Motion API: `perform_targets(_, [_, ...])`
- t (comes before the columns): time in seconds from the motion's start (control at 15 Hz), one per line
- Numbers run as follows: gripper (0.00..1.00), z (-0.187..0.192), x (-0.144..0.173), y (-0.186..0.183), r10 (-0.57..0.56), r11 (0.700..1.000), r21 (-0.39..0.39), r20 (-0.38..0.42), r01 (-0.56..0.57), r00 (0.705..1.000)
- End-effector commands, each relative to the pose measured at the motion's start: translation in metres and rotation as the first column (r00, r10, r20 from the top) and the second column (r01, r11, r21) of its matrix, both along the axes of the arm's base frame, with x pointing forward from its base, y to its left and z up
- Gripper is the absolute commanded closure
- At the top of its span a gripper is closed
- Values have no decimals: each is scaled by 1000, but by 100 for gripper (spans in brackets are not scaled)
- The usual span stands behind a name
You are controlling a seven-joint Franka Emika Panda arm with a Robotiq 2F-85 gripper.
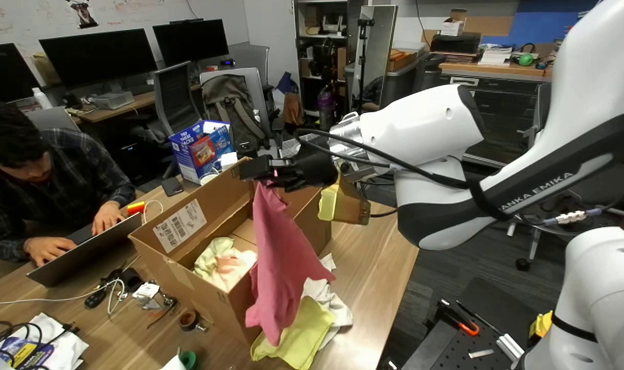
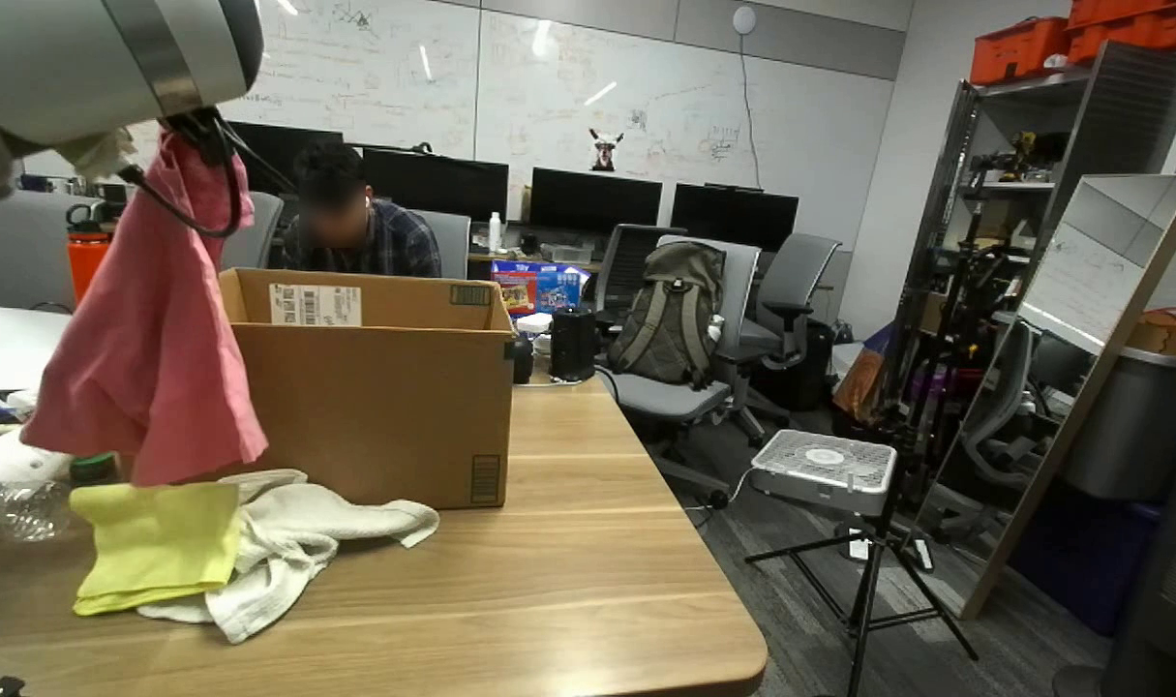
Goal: Pick the clothes on the table and put them in the box
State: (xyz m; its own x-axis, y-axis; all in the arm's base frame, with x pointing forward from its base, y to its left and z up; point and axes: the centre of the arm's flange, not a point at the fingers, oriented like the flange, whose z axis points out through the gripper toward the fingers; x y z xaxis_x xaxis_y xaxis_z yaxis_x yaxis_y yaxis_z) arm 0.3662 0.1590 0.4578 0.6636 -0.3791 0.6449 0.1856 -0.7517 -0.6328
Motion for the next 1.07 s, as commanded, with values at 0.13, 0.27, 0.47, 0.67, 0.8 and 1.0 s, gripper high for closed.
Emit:
perform_targets(0.13, [100,57,-36,33,14,997,73,35,-16,999])
perform_targets(0.27, [100,68,-41,45,19,996,92,42,-23,999])
perform_targets(0.47, [100,80,-46,62,22,992,121,49,-27,999])
perform_targets(0.67, [100,92,-47,80,15,989,147,62,-24,998])
perform_targets(0.8, [100,100,-46,90,6,986,167,71,-18,997])
perform_targets(1.0, [100,121,-42,107,-30,979,205,80,13,996])
